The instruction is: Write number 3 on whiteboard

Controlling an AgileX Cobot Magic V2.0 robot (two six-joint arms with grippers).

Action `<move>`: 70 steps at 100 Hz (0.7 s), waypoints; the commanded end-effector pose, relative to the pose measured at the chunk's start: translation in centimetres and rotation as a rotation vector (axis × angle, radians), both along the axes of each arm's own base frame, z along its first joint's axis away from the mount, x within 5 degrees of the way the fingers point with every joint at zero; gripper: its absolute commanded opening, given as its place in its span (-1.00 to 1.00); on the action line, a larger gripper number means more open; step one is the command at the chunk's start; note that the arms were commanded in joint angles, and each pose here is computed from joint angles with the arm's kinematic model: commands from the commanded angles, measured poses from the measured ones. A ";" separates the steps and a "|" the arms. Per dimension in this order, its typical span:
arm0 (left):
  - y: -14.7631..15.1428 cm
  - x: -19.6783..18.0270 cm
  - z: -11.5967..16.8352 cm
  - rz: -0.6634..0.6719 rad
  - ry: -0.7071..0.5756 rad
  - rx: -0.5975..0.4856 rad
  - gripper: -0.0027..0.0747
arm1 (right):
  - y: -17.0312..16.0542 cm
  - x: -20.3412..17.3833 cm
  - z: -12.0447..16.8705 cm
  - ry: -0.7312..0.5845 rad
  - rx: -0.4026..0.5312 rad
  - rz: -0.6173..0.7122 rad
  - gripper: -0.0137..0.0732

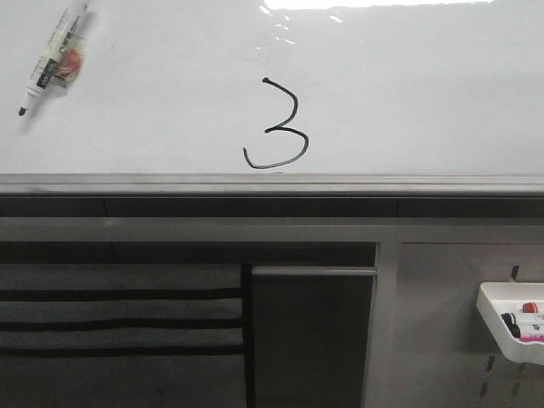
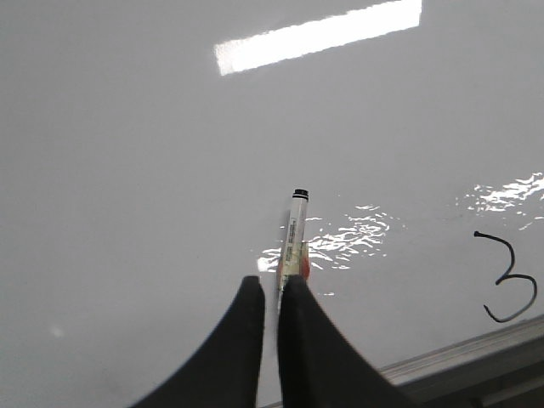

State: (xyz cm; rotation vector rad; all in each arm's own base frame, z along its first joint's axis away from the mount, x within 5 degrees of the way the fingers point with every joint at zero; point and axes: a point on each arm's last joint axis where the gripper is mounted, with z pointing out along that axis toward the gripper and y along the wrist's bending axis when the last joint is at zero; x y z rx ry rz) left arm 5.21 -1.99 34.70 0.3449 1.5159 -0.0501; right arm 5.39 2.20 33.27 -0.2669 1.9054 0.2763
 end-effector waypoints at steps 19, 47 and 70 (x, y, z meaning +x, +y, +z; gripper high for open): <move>0.3 0.4 0.1 0.030 -0.057 -0.039 -0.98 | -0.1 0.2 1.3 -0.088 0.018 -0.016 -0.86; 0.2 0.8 -1.1 0.031 -0.020 -0.034 -0.98 | -0.1 0.2 1.3 -0.088 0.018 -0.016 -0.86; 0.2 1.1 -1.9 0.031 0.006 -0.032 -0.98 | -0.1 0.1 1.3 -0.103 0.023 -0.017 -0.86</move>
